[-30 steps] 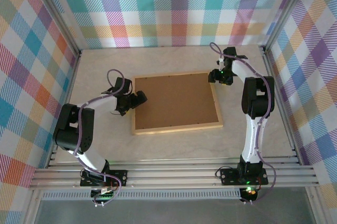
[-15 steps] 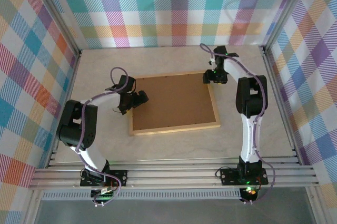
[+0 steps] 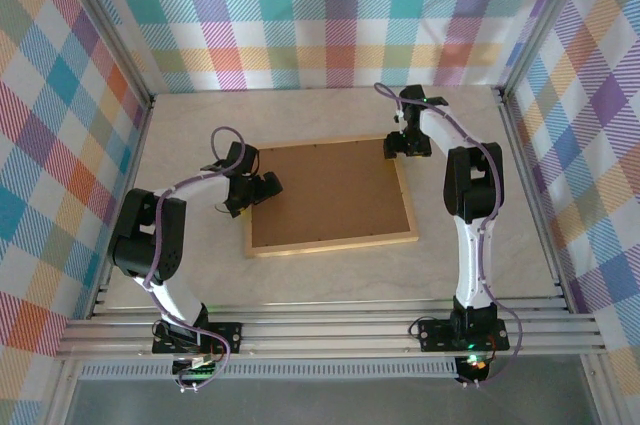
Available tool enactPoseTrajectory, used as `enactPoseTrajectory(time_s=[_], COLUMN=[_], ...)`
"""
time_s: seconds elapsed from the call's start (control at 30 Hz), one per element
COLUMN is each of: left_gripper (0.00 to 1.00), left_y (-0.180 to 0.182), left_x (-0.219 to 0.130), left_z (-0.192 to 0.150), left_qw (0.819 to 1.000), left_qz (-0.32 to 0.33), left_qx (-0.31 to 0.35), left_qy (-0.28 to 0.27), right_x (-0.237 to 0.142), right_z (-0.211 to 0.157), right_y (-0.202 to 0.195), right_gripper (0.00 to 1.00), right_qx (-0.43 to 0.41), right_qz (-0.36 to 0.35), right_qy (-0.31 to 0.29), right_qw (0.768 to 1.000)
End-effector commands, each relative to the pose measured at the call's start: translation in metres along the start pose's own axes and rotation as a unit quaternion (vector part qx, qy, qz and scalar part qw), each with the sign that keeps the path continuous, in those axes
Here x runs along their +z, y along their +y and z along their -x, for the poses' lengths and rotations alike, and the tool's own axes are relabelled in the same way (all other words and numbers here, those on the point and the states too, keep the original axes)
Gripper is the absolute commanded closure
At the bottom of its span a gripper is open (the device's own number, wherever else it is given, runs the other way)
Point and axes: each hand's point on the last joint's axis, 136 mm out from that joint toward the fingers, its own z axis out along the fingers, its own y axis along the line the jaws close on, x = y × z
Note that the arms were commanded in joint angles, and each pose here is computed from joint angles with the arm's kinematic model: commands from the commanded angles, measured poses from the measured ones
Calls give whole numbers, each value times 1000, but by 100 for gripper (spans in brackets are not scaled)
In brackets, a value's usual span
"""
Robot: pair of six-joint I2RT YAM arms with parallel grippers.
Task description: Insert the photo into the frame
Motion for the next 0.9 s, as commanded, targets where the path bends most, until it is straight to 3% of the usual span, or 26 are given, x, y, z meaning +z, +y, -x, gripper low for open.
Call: enactPoseTrajectory(time_s=[0.0,0.17,0.33,0.67,0.87], left_gripper=[0,0,0,0,0], left_y=[-37,-30,-20,-5,-7], left_x=[-5,-13,-23,-30,-20], left_z=[6,17,25,33,27], left_qw=[998,998,998,998,997], left_qz=[-57,-44,-33,-33,-53], left_qx=[30,26,18,-5,-23], left_qy=[-14,-33,-43,-51,-42], right_x=[-36,-69,-83,-63,-54], right_z=[1,11,-4,-78,-102], right_y=[22,-16,-33,-26,-17], right_gripper=[23,20,20,19,19], right_qx=[5,27,59,88,88], right_qz=[37,-34,-36,-8,19], right_qy=[-11,-58,-58,-8,11], right_qw=[999,997,996,996,996])
